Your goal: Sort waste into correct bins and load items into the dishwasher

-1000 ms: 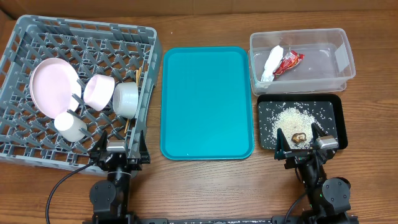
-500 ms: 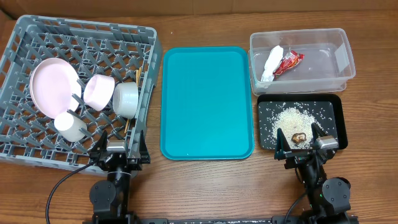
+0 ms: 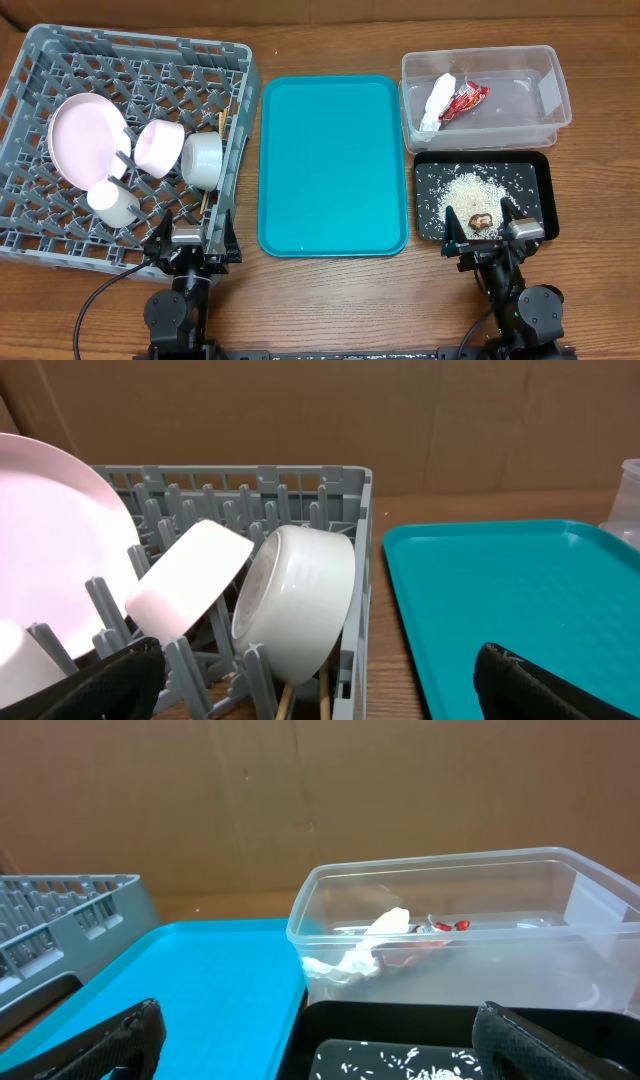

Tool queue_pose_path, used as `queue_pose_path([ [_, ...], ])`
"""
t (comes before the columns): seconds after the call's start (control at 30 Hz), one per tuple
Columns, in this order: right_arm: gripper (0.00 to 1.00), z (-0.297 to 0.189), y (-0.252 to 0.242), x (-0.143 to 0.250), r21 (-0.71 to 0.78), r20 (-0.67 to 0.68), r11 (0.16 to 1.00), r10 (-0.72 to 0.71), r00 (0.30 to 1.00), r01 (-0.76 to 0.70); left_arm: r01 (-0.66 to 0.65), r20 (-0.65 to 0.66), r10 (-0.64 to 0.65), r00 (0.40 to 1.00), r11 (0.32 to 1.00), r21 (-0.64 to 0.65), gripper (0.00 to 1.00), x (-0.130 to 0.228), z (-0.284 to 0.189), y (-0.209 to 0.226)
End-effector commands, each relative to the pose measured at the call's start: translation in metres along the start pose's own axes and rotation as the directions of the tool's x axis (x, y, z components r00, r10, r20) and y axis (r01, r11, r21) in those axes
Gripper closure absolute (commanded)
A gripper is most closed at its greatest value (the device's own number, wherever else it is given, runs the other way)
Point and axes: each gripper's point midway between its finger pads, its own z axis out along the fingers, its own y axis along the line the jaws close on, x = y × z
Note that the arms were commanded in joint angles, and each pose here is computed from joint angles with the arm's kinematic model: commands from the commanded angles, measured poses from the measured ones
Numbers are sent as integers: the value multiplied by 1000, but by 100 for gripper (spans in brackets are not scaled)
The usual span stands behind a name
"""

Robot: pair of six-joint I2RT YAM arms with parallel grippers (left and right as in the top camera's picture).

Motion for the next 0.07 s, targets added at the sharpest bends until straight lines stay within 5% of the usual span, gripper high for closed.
queue_pose_path([
  [0.0, 0, 0, 0, 2, 0, 3, 1000, 4, 1000, -4, -20, 5, 20, 1000, 1000, 1, 0, 0, 0, -1],
  [0.03, 0, 0, 0, 2, 0, 3, 1000, 4, 1000, -4, -20, 5, 20, 1000, 1000, 1, 0, 0, 0, -1],
])
